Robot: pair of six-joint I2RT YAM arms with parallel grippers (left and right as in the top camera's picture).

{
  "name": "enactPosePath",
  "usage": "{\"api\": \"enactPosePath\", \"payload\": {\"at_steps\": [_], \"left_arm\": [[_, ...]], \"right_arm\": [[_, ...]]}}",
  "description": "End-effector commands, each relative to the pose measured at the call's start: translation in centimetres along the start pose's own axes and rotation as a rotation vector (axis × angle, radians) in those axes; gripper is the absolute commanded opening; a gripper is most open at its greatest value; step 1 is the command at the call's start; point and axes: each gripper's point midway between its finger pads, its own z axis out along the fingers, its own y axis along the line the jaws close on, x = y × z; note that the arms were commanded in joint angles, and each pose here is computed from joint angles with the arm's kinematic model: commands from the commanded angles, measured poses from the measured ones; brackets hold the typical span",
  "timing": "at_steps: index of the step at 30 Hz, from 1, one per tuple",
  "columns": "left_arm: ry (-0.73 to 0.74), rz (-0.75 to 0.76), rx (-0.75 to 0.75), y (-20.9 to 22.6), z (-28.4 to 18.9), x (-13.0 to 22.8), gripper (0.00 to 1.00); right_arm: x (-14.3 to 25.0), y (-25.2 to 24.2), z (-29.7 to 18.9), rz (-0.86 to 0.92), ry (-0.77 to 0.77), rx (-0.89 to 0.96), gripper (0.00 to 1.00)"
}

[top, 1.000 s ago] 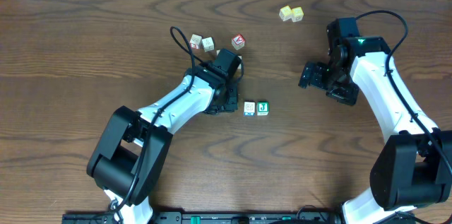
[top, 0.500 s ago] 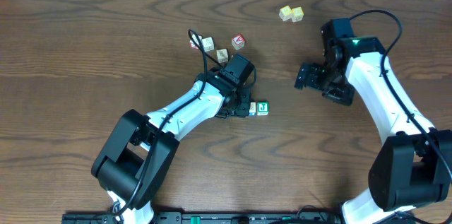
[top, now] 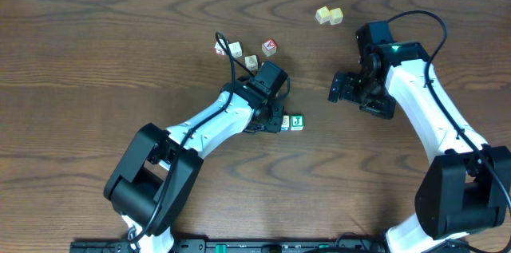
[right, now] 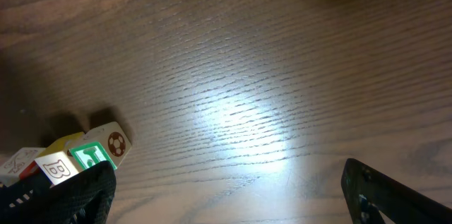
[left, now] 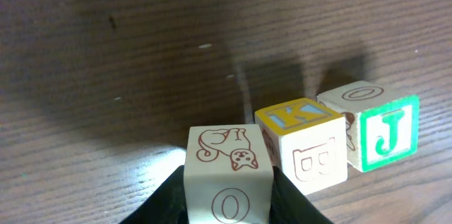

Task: Lift 3 blocks
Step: 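Set the cat block down beside the K block with the left gripper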

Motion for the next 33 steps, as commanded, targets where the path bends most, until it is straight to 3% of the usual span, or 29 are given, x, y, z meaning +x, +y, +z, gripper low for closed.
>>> {"api": "enactPosePath", "payload": {"at_steps": [1,4,7,19,25,33], "left_arm": [[-0.014,0.015,-0.016,0.2,0.3,-0.5,0.37],[-0.020,0.015,-0.013,0.2,0.3,-0.7,0.50],[-0.024,0.014,-0.012,0.2,0.3,-0.8,0.54],[-0.060,-0.102,0.019,1.2,-2.2,-2.5,0.54],[-0.016,-0.105,0.024,1.5,-2.1,-1.7,0.43],[0.020,-0.136,0.123,0.9,-2.4,-1.7,0.41]], "right_arm": [[0.1,0.3,0.1,-0.024,0.005,0.001,0.99],[0.2,0.3,0.1,-0.025,0.005,0.001,0.99],[0.2,0.3,0.1,-0.025,0.005,0.001,0.99],[0.2,0.3,0.1,-0.025,0.005,0.001,0.99],[0.1,0.4,0.1,-0.025,0.003,0.000,0.99],[0.1,0.4,0.2,-0.025,0.004,0.001,0.99]]}}
